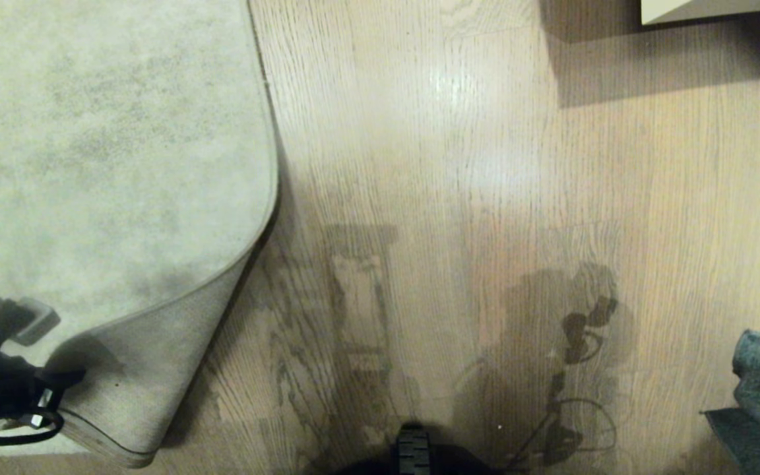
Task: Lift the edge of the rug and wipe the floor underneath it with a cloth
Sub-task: Lay down the carpet
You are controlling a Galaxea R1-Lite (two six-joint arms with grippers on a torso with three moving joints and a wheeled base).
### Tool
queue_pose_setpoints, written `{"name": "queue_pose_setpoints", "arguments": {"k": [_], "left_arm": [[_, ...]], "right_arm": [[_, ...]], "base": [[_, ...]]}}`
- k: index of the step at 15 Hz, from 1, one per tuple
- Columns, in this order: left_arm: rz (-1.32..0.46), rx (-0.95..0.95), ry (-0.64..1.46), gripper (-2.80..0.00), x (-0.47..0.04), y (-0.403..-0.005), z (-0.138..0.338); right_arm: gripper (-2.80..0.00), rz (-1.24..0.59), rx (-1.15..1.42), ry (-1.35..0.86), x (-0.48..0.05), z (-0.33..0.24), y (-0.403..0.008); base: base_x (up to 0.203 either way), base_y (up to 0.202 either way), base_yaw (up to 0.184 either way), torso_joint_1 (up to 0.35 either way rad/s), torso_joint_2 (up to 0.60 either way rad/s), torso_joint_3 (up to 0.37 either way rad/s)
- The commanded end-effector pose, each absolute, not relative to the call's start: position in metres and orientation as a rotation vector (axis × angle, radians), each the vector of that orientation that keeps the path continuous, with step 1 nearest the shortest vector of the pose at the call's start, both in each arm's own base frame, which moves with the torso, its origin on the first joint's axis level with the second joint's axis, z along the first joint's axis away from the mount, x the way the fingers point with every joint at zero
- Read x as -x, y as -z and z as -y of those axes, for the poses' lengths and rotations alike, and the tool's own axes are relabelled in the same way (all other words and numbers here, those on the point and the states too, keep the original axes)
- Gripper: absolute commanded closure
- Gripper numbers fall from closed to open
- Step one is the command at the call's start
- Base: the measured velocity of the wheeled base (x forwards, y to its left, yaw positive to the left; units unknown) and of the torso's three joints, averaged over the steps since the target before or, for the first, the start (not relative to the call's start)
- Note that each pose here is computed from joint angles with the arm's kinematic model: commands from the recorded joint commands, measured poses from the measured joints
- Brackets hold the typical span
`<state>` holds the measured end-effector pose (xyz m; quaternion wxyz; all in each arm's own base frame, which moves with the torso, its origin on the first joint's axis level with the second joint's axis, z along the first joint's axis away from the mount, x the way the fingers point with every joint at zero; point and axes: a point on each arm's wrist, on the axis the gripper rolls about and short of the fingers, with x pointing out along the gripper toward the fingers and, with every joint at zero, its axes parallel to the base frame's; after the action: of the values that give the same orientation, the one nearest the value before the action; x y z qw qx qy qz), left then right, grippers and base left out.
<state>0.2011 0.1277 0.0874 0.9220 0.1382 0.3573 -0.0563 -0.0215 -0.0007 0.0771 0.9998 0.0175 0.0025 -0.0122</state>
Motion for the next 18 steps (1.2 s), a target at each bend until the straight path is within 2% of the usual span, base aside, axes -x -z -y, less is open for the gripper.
{"name": "queue_pose_setpoints", "arguments": {"k": [1, 8, 16, 17, 18], "left_arm": [[-0.711, -0.302, 0.113, 0.00, -0.199, -0.093, -0.126], [-0.635, -0.356, 0.083, 0.00, -0.189, -0.116, -0.119], [-0.631, -0.342, 0.117, 0.00, -0.178, -0.113, -0.105], [-0.637, -0.339, 0.113, -2.69, -0.174, -0.113, -0.103], [-0.640, -0.336, 0.109, -2.80, -0.170, -0.112, -0.101]], "right_arm": [[0.00, 0.014, -0.035, 0.024, 0.023, 0.001, -0.077], [0.00, 0.013, -0.035, 0.025, 0.023, 0.001, -0.077], [0.00, 0.014, -0.035, 0.026, 0.023, 0.001, -0.077], [0.00, 0.014, -0.035, 0.025, 0.023, 0.001, -0.077], [0.00, 0.014, -0.035, 0.025, 0.023, 0.001, -0.077]], "base": [[0.000, 0.000, 0.000, 0.000, 0.00, 0.000], [0.000, 0.000, 0.000, 0.000, 0.00, 0.000], [0.000, 0.000, 0.000, 0.000, 0.00, 0.000], [0.000, 0.000, 0.000, 0.000, 0.00, 0.000], [0.000, 0.000, 0.000, 0.000, 0.00, 0.000]]}}
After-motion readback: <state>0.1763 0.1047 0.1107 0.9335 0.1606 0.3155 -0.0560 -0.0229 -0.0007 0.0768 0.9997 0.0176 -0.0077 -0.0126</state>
